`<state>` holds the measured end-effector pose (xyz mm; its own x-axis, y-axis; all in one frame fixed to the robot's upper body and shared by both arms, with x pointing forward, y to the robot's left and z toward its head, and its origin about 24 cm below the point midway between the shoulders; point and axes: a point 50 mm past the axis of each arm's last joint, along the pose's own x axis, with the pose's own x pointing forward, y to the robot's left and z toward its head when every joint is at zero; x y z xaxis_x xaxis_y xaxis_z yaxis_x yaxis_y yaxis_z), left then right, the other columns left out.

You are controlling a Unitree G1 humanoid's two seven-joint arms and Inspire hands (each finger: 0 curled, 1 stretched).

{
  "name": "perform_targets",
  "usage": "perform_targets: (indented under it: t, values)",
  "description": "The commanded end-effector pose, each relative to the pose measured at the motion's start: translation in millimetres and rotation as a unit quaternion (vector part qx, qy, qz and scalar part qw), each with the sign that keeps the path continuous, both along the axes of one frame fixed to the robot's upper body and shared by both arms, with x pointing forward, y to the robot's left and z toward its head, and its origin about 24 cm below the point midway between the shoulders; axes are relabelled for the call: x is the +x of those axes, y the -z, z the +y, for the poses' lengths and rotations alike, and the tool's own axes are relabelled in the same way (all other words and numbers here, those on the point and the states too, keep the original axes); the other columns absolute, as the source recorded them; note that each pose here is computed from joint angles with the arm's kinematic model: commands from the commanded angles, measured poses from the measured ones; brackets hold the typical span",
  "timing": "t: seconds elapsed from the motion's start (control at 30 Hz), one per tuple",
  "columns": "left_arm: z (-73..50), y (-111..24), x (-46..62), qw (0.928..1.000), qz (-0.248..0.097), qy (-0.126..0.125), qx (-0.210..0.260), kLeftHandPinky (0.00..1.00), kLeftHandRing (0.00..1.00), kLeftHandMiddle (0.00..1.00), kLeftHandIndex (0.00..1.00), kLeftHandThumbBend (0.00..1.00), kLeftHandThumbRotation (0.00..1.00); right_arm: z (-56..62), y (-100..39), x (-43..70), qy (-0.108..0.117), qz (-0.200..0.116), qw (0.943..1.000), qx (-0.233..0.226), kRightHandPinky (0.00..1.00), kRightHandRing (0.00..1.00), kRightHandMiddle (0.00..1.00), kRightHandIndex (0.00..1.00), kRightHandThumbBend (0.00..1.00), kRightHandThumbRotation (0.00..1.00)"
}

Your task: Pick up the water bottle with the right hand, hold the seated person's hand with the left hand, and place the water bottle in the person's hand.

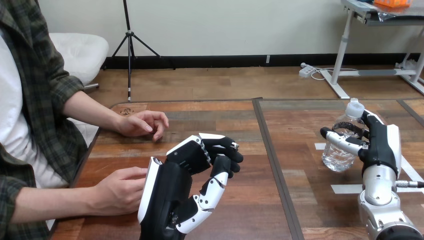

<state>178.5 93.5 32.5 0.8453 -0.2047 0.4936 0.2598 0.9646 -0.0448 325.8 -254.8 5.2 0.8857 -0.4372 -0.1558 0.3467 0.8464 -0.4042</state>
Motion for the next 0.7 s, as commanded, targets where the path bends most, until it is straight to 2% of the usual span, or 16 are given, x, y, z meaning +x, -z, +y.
perform_targets:
  t: [0.0, 0.3, 0.67]
  values:
    - [1.2, -7.6, -1.0, 0.9997, -0.021, -0.012, -0.01, 0.39, 0.48, 0.53, 0.56, 0.23, 0.24, 9.1, -33.4, 23.5, -0.002, -0.07, 0.9975, 0.007, 0.66, 0.71, 0.75, 0.77, 0.73, 0.0]
    - [1.8, -7.5, -0.6, 0.9997, -0.02, -0.011, -0.01, 0.39, 0.48, 0.53, 0.56, 0.23, 0.25, 11.1, -34.7, 24.0, 0.011, -0.081, 0.9966, 0.014, 0.56, 0.6, 0.65, 0.69, 0.72, 0.0]
    - [2.4, -7.0, -0.7, 0.9997, -0.022, -0.013, -0.008, 0.4, 0.48, 0.54, 0.57, 0.23, 0.25, 11.9, -34.4, 23.3, 0.022, -0.089, 0.9957, 0.012, 0.52, 0.55, 0.58, 0.62, 0.71, 0.0]
